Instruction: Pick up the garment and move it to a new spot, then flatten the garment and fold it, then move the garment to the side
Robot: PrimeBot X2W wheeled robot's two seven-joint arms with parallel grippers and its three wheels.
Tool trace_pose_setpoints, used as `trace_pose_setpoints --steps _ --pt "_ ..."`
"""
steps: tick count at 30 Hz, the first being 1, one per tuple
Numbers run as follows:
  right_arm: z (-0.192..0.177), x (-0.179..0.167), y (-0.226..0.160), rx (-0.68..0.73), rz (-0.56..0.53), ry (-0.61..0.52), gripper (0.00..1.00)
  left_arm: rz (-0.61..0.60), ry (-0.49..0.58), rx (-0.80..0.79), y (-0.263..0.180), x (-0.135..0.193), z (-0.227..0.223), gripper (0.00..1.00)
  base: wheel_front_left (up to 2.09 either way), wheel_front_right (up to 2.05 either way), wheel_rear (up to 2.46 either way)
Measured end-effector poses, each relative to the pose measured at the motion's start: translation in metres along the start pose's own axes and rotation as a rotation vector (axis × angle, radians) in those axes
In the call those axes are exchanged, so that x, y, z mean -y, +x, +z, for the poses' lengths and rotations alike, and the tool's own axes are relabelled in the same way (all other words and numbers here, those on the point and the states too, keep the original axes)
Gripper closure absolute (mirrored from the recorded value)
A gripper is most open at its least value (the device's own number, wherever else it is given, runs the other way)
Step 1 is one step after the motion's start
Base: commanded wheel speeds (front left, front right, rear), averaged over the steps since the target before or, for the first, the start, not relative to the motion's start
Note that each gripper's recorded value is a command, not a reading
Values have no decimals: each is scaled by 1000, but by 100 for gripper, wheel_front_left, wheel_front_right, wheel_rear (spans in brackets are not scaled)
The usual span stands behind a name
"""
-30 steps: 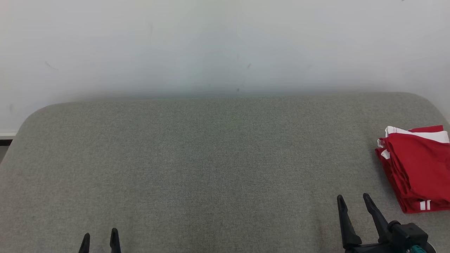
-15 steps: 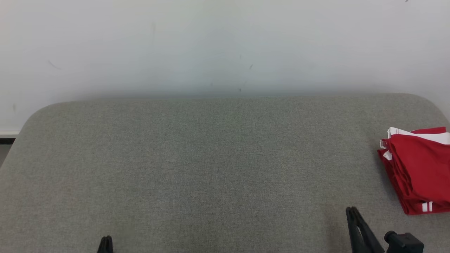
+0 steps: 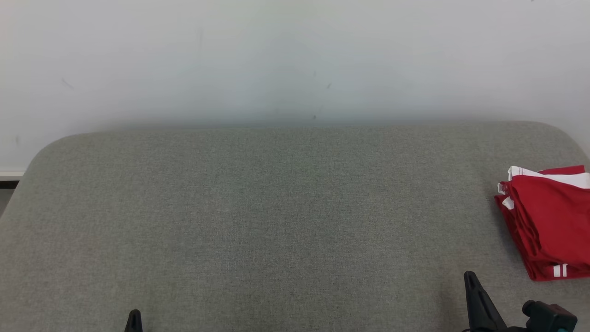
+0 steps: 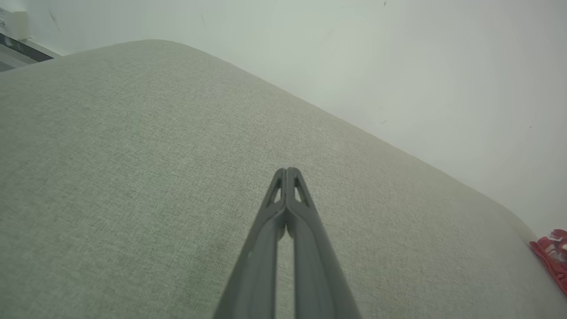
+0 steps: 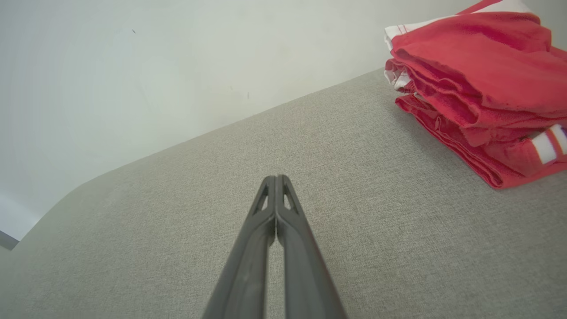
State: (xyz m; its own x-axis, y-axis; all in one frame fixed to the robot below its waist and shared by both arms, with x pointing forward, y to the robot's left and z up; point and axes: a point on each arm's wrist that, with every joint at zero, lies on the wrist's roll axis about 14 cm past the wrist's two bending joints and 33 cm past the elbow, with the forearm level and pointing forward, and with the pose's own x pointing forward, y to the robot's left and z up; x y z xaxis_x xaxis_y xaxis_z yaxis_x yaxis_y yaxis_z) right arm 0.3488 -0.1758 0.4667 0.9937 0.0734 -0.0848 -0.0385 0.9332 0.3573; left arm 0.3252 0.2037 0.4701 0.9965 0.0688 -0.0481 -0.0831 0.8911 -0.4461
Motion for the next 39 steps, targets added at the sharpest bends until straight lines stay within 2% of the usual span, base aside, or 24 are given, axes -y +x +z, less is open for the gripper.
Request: trace_pose_setpoints --steps 20,39 --pt "10 8 9 18 -46 317 100 28 -292 -9 16 -1 5 100 0 0 0" --pt "19 11 16 38 -54 564 100 30 -512 -23 27 2 8 100 0 0 0"
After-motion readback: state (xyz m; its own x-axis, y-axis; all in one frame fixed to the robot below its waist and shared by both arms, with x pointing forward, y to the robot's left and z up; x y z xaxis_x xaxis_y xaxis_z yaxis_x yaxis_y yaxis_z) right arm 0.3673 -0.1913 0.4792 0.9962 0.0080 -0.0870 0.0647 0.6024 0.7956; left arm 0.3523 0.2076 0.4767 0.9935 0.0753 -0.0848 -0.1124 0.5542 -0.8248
